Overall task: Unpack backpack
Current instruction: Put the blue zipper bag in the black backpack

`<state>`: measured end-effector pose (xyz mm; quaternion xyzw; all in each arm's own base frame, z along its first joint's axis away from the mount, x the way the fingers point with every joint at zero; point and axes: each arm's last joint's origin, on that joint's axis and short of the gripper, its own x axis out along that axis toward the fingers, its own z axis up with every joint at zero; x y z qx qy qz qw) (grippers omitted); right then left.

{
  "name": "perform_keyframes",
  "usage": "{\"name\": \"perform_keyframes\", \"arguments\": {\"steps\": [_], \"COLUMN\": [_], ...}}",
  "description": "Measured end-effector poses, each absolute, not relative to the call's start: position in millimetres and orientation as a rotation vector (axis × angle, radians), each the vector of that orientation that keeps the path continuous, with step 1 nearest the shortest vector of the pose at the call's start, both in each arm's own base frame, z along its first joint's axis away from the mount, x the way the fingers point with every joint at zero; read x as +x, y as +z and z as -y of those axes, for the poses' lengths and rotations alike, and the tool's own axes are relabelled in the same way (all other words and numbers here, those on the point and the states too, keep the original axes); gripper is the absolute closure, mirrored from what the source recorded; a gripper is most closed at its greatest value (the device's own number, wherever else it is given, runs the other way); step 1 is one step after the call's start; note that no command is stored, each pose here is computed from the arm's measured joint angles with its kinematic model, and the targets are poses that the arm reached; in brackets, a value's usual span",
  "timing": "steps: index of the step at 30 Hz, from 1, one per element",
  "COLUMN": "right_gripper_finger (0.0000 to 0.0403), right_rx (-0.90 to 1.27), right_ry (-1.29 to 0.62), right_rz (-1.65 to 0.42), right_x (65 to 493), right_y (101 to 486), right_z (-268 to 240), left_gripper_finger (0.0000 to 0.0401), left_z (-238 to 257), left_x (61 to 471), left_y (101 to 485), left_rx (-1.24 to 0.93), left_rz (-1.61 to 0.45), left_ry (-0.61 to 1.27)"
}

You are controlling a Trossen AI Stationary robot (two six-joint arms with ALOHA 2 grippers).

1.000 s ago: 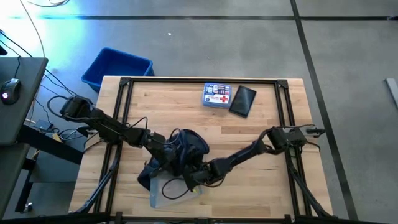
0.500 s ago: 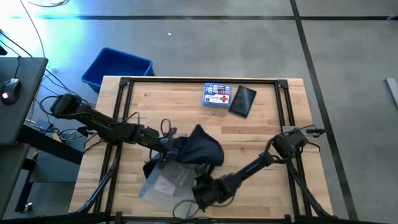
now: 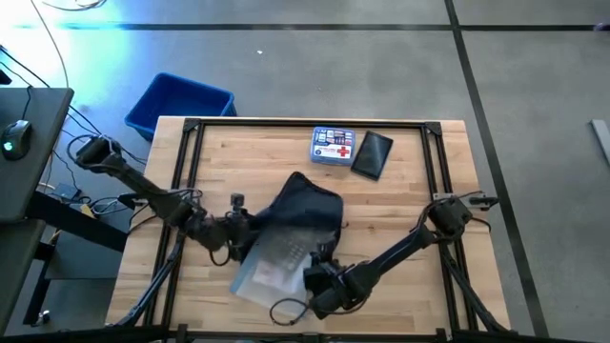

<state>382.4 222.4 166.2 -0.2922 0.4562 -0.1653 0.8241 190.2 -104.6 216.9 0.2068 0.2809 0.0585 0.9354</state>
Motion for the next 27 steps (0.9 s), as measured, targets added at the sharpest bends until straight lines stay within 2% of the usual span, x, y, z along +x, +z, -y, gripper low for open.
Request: {"name": "perform_keyframes", "arguments": {"steps": [3, 7, 15, 21, 27], "right_gripper_finger": [0.0403, 0.0403, 0.0403, 0.0403, 0.0403], "right_rx": [-0.541, -0.486, -0.310, -0.256, -0.253], "right_ry": [-0.383, -0.427, -0.516, -0.472, -0.460], "right_rz": [-0.976, -0.986, -1.010, -1.034, -1.037], "right_x": [384.9, 385.2, 377.9, 376.2, 375.0], "right_y": [168.2, 173.1, 209.1, 226.0, 229.8], "right_z": [-215.2, -206.7, -178.6, -168.4, -167.6], "left_gripper_finger": [0.0269, 0.0271, 0.0275, 0.0290, 0.0295], "left_z": [116.5, 136.7, 179.6, 215.3, 239.9], "left_x": [185.0, 176.2, 174.6, 207.2, 259.1], "left_y": [225.3, 227.2, 185.0, 154.9, 147.0], "left_rx": [0.420, 0.413, 0.448, 0.576, 0.625], "left_rz": [-0.555, -0.556, -0.660, -0.715, -0.697], "left_ry": [0.092, -0.083, -0.197, -0.211, -0.157]}}
